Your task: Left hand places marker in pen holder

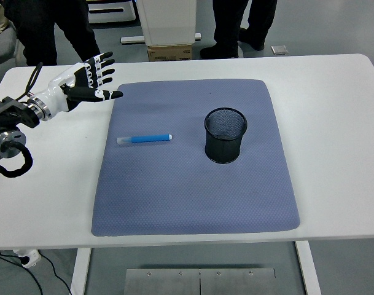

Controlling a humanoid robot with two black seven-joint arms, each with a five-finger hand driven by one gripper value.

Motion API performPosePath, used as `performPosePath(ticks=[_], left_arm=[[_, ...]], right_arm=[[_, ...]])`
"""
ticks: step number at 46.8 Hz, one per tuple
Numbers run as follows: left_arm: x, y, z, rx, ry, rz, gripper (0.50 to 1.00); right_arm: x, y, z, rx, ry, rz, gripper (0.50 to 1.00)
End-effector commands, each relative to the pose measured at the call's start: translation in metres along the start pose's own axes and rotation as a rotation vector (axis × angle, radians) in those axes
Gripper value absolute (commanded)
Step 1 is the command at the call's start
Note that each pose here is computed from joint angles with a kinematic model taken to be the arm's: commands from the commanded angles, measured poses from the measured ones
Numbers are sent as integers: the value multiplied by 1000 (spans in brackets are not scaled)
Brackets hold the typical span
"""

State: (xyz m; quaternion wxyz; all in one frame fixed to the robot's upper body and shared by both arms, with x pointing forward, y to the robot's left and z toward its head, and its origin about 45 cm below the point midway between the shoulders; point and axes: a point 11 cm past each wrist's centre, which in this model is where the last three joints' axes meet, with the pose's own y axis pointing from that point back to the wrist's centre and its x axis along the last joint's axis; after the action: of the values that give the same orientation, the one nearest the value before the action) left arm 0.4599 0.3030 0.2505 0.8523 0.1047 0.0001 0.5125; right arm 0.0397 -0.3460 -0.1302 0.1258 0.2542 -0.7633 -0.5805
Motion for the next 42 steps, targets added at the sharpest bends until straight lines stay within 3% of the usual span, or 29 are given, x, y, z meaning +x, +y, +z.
performPosePath(ticks=[1, 10, 24, 42], left_arm=[[-1, -2, 4, 20, -41, -22, 1000], [-3, -4, 8, 57, -114, -53, 1000], [-13, -17, 29, 184, -405, -163, 1000], [-47, -41, 51, 192, -529, -259, 1000]], right_arm=[[0, 0, 0, 0, 0, -2, 1000], [0, 0, 0, 0, 0, -1, 1000], [0, 0, 0, 0, 0, 1, 1000], [0, 0, 0, 0, 0, -1, 1000]])
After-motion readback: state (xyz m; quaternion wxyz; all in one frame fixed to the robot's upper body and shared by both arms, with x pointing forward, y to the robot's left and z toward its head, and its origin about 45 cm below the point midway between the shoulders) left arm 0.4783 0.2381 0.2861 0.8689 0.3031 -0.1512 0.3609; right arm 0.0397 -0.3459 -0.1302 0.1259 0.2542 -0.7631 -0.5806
